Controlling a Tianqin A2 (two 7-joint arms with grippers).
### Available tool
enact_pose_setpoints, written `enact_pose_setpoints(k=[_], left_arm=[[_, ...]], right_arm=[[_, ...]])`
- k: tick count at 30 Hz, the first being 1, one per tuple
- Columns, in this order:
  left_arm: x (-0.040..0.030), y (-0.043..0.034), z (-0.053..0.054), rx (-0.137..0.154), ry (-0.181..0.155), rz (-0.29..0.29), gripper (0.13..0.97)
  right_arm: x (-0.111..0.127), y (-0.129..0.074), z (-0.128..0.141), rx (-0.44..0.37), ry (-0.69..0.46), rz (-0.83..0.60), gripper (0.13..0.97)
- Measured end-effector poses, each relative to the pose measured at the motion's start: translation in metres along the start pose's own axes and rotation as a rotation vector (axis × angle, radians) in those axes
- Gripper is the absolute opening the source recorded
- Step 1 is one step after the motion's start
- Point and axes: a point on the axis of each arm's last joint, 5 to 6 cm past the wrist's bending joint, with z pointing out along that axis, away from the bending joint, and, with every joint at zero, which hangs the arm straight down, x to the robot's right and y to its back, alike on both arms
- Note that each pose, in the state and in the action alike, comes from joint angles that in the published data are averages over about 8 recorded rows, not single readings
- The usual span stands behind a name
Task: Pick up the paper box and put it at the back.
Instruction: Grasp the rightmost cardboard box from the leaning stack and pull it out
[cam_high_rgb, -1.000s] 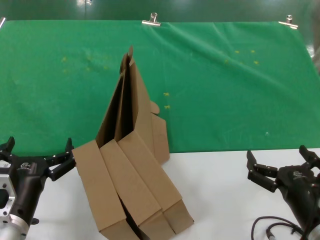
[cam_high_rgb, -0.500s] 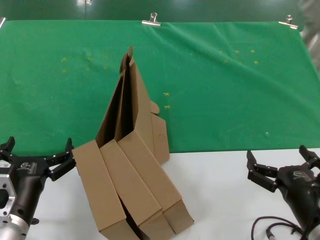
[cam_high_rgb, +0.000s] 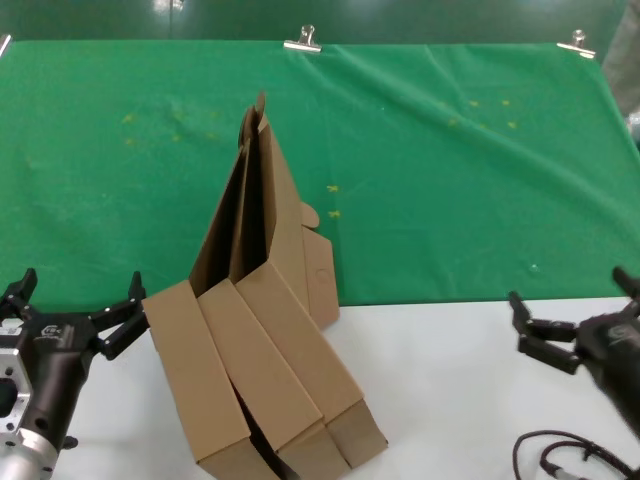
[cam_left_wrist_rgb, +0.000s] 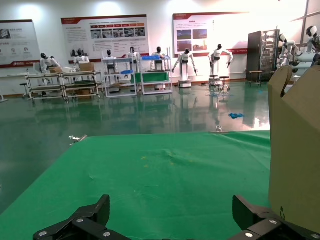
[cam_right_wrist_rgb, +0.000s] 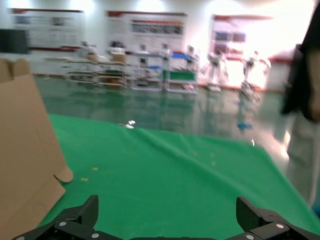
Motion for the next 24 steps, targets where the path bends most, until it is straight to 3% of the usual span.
enact_pose_setpoints(k=[6,8,12,17,24], left_arm=[[0.0000,0.0000,0.000,0.000,0.000,0.000,0.832],[0.0000,0.0000,0.000,0.000,0.000,0.000,0.832],[0.0000,0.0000,0.000,0.000,0.000,0.000,0.750],[0.0000,0.0000,0.000,0.000,0.000,0.000,0.668],[0.0000,0.0000,0.000,0.000,0.000,0.000,0.482]], right_arm=[[0.054,0.006,0.001,0.044,-0.124,-0.209,0.966],[0.072,0.008,0.001,0.059,-0.197,-0.300,0.966],[0.095,0.012,0.001,0.092,-0.388,-0.476,0.966],[0.106,0.018,0.004,0.175,-0.654,-0.603,0.966],[0.096,0.021,0.026,0.334,-0.942,-0.571,0.963]])
